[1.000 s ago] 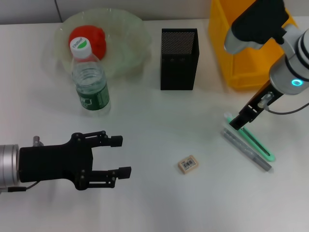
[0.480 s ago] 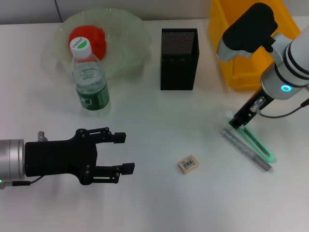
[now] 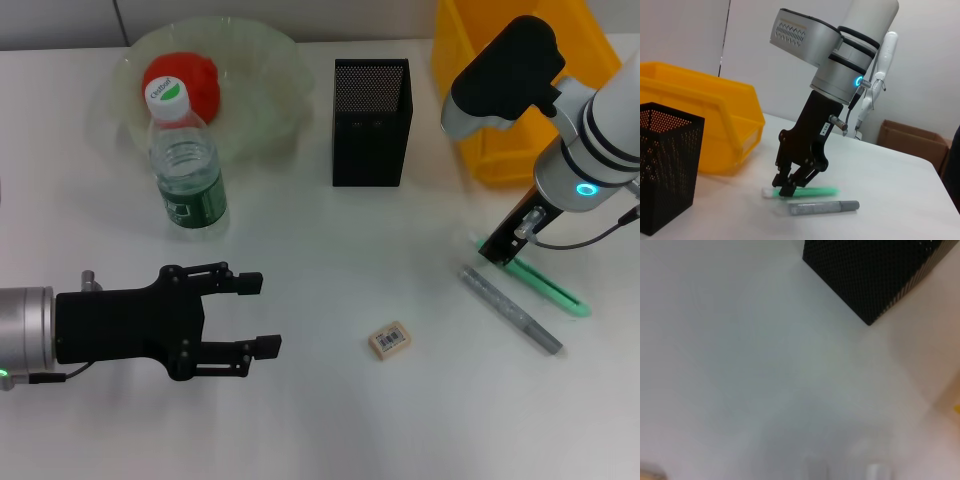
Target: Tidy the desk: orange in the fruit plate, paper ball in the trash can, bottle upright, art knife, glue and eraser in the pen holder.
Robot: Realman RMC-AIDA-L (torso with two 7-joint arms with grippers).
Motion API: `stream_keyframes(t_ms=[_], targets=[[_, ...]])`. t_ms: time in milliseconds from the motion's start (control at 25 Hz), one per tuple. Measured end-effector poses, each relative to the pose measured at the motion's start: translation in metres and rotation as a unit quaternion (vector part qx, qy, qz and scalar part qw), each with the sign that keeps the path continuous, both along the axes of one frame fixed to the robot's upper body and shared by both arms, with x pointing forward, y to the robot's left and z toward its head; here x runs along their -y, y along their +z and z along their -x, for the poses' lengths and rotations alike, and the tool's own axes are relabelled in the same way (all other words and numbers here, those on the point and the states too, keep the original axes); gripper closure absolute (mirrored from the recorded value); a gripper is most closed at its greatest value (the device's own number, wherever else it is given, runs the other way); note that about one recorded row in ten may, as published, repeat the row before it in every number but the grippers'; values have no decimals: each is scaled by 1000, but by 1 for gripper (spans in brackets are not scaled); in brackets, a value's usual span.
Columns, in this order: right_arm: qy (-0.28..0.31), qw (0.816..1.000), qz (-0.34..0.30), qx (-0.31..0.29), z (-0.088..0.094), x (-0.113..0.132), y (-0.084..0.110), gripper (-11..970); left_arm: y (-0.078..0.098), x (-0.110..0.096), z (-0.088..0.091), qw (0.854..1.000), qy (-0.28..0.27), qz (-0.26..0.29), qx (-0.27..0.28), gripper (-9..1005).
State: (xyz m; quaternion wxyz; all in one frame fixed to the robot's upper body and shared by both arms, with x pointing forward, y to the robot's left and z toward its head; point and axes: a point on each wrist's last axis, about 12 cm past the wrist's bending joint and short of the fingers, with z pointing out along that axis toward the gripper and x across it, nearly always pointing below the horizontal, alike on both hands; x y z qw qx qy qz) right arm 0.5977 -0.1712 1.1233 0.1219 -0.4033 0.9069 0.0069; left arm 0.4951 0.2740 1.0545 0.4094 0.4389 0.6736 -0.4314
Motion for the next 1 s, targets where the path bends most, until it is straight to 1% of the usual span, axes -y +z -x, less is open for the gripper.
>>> stream_keyframes(t_ms=[240,360,440,480,520,640,680,720,800,840,960,1000], targets=[[-3,1000,-3,0,1,2,-1,812,-1,0,1,1000,2,-1,-2,200],[-5,1000,-14,-2,3,3,1,828,-2,-1,1,1000,4,-1,-2,200],[-10,1000,-30,-3,4,6,7,839,-2,-1,2,1000,4,-1,-2,200],[-17,999,-47,3,2,11,17,844,-2,-2,2,1000,5,-1,-3,200],[-17,999,-47,3,2,11,17,849,-2,-2,2,1000,5,-1,-3,200],[-34,996,-86,19,-1,23,36,865,-2,-1,2,1000,5,-1,-3,200],[-39,991,-125,27,-1,31,47,870,-2,-1,2,1000,5,-1,-4,200],[-39,991,-125,27,-1,31,47,876,-2,-1,2,1000,5,-1,-4,200],[-39,988,-150,28,-1,38,53,881,-3,-1,3,1000,4,-1,-6,200],[-38,987,-152,26,-1,39,53,881,-3,-1,3,1000,4,-1,-6,200],[-36,988,-147,12,-1,40,47,882,-4,-1,4,1000,2,-3,-10,200],[-35,989,-141,8,-1,39,45,865,-3,-1,3,1000,2,-3,-10,200]])
